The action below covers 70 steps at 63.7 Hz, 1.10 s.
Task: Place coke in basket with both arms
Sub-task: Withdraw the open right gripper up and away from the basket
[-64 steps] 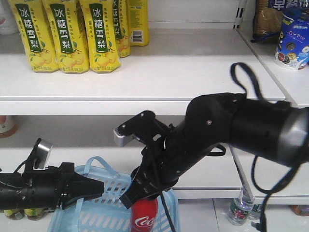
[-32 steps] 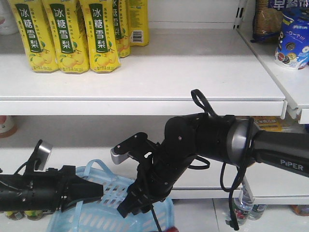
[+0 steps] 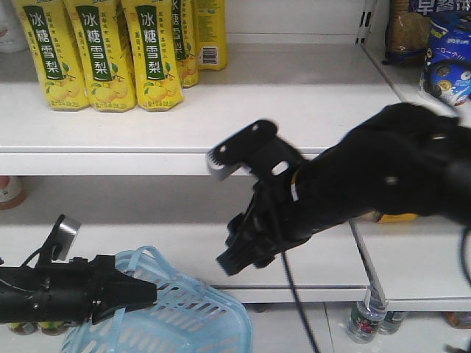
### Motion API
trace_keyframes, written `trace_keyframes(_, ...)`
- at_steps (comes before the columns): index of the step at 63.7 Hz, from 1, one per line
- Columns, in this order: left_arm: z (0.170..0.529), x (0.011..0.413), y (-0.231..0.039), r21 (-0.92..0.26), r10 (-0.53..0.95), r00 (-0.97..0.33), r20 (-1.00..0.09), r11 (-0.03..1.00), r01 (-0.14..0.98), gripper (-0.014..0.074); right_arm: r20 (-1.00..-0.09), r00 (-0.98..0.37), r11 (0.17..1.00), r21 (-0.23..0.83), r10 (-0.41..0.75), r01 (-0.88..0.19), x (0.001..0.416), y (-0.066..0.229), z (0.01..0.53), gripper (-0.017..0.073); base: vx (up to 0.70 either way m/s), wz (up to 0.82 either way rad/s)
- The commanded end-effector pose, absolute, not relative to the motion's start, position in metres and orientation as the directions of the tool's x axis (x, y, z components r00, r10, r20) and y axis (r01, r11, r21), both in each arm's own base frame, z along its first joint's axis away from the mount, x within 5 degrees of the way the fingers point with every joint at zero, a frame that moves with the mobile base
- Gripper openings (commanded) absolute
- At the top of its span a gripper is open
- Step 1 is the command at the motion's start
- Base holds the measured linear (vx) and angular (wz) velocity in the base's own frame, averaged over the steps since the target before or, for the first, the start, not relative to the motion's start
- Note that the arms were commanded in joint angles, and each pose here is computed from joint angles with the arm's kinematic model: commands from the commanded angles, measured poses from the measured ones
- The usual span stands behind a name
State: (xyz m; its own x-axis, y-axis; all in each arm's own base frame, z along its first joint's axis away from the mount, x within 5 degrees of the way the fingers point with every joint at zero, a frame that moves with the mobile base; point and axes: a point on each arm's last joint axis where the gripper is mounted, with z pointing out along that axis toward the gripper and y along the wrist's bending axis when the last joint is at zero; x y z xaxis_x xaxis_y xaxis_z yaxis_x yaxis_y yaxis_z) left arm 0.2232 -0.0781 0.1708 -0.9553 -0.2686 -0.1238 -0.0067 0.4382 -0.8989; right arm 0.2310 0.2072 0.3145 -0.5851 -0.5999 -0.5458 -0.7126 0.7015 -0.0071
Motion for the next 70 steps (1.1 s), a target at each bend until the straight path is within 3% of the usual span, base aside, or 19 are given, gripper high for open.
trace_keyframes(1,0.196,0.229,-0.082,-0.952,-0.314,-0.939,-0.143,0.302,0.045,-0.0006,-0.724,-0.459,0.751,-0.124,-0.516,-0.649,0.214,0.177,0.376,0.0434,0.0,0.0)
trace_keyframes(7,0.196,0.229,-0.082,-0.952,-0.314,-0.939,-0.143,0.302,0.045,-0.0006,-0.811,-0.345,0.791,-0.216,-0.472,-0.573,0.197,0.149,0.411,0.0434,0.0,0.0)
trace_keyframes(20,0.196,0.229,-0.082,-0.952,-0.314,-0.939,-0.143,0.302,0.045,-0.0006,-0.919,-0.157,0.86,-0.264,-0.362,-0.437,0.161,0.103,0.439,0.0434,0.0,0.0)
trace_keyframes(31,0.196,0.229,-0.082,-0.952,-0.314,-0.939,-0.143,0.302,0.045,-0.0006,-0.938,-0.095,0.869,-0.266,-0.333,-0.418,0.139,0.083,0.4,0.0434,0.0,0.0)
trace_keyframes(48,0.196,0.229,-0.082,-0.952,-0.314,-0.939,-0.143,0.302,0.045,-0.0006,-0.967,-0.109,0.899,-0.168,-0.23,-0.405,0.101,0.05,0.34,0.0434,0.0,0.0)
trace_keyframes(70,0.196,0.229,-0.082,-0.952,-0.314,-0.939,-0.143,0.302,0.045,-0.0006,-0.977,-0.09,0.92,-0.149,-0.194,-0.362,0.071,0.019,0.276,0.0434,0.0,0.0)
